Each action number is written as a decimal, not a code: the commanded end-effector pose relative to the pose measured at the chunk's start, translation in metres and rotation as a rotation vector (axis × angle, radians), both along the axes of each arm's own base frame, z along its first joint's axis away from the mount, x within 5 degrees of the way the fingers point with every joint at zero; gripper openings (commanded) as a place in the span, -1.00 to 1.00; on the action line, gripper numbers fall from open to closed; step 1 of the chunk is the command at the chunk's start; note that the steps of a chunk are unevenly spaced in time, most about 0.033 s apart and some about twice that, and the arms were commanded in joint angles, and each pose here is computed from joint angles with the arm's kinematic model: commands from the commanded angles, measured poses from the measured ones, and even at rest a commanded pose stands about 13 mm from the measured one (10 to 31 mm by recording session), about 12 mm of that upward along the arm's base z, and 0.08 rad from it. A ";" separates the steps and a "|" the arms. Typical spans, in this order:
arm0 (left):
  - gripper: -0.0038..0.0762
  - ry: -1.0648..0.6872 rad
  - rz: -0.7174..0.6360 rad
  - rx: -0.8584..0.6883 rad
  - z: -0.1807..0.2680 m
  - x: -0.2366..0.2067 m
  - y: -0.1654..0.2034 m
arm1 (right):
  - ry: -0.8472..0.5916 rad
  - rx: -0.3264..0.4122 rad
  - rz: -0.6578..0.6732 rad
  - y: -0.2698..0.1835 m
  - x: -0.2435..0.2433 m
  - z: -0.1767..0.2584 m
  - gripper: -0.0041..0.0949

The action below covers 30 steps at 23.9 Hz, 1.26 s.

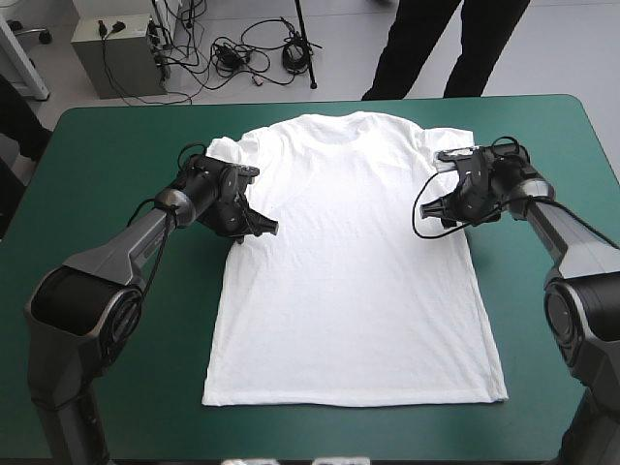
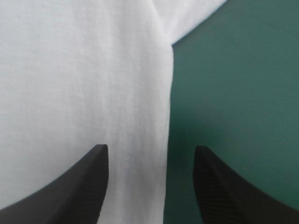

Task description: Fold the cloth

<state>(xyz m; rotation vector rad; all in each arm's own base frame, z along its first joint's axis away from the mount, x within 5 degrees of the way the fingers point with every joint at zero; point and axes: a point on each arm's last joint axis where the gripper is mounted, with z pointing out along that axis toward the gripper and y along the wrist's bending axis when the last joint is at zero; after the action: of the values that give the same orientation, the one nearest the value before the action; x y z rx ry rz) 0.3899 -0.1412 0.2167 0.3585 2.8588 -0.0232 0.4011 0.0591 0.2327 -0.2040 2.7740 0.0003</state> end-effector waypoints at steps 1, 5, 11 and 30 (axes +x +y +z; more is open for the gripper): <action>-0.93 -0.064 0.006 -0.017 0.020 0.000 0.001 | -0.070 0.022 0.007 0.002 0.009 0.014 0.14; -0.93 -0.065 0.005 -0.015 0.020 0.000 0.001 | -0.007 0.054 0.000 0.006 0.013 -0.007 0.11; -0.93 -0.117 -0.006 -0.010 0.022 0.005 0.001 | 0.015 0.057 -0.013 0.005 0.013 -0.011 -0.94; -0.93 -0.451 -0.009 -0.094 0.160 -0.051 0.024 | -0.304 0.135 -0.014 -0.011 -0.049 0.150 -0.95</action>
<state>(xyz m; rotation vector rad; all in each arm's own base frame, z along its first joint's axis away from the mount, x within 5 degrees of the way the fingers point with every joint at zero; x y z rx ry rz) 0.3629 -0.1258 0.3164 0.3377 2.5841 -0.0230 0.3745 0.0540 0.3232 -0.1333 2.6351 0.1313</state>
